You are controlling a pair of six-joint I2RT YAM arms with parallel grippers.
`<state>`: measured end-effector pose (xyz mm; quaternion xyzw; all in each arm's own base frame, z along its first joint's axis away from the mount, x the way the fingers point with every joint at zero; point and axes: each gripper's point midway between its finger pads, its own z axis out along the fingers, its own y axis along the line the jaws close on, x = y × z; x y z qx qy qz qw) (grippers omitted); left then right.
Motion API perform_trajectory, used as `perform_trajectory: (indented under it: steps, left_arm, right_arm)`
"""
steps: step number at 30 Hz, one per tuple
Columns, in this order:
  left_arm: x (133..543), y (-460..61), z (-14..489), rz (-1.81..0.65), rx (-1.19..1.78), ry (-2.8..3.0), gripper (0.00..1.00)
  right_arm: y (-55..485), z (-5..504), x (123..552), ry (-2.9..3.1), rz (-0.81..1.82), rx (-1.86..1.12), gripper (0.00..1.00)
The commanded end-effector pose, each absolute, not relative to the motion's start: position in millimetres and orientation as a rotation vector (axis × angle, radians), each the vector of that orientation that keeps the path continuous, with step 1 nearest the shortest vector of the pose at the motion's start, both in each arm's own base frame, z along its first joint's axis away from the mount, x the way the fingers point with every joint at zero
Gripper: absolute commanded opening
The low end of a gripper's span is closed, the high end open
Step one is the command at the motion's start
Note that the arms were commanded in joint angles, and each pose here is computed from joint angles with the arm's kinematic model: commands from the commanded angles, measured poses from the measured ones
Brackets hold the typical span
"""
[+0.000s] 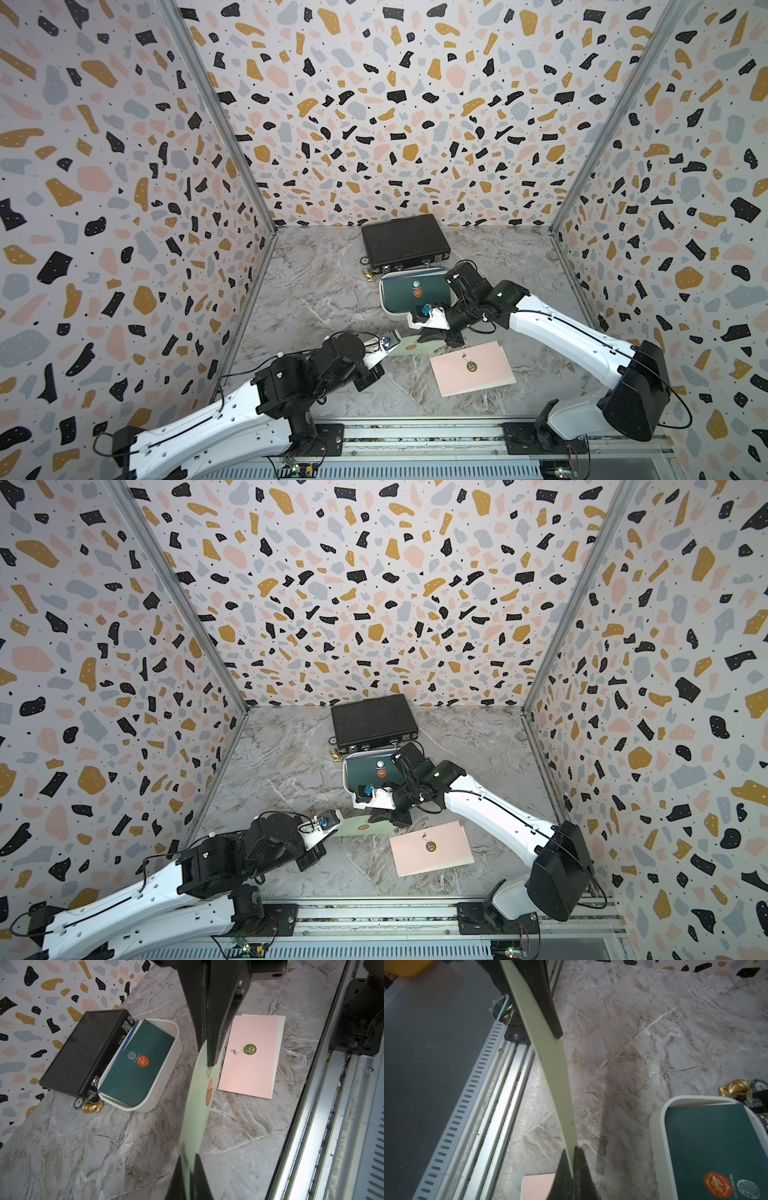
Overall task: Put the sealed envelopes into the storage box
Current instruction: Pick up the envelope from the center of the board, then place the envelope in the storage box.
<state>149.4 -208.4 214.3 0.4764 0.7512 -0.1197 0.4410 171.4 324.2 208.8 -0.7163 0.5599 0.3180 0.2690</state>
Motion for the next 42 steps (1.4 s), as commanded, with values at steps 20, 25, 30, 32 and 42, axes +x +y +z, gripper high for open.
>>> perform_trajectory:
  steps: [20, 25, 30, 32, 42]
  left_arm:
    - [163, -168, 219, -0.211, 0.925, 1.902, 1.0]
    - [157, -171, 218, -0.264, 0.94, 1.894, 1.0]
    - [155, -169, 222, -0.291, 0.922, 1.869, 0.99]
    - [154, -170, 222, -0.3, 0.922, 1.864, 0.99]
    - [155, -172, 216, -0.289, 0.944, 1.888, 0.99]
  right_arm:
    - [290, 227, 298, 1.583, -0.001, -2.172, 0.0]
    - [301, 211, 328, 1.629, 0.023, -2.165, 0.0]
    - [310, 193, 340, 1.655, 0.059, -2.187, 0.0]
    - [311, 185, 345, 1.665, 0.06, -2.194, 0.0]
    - [322, 157, 347, 1.71, 0.165, -2.214, 0.0]
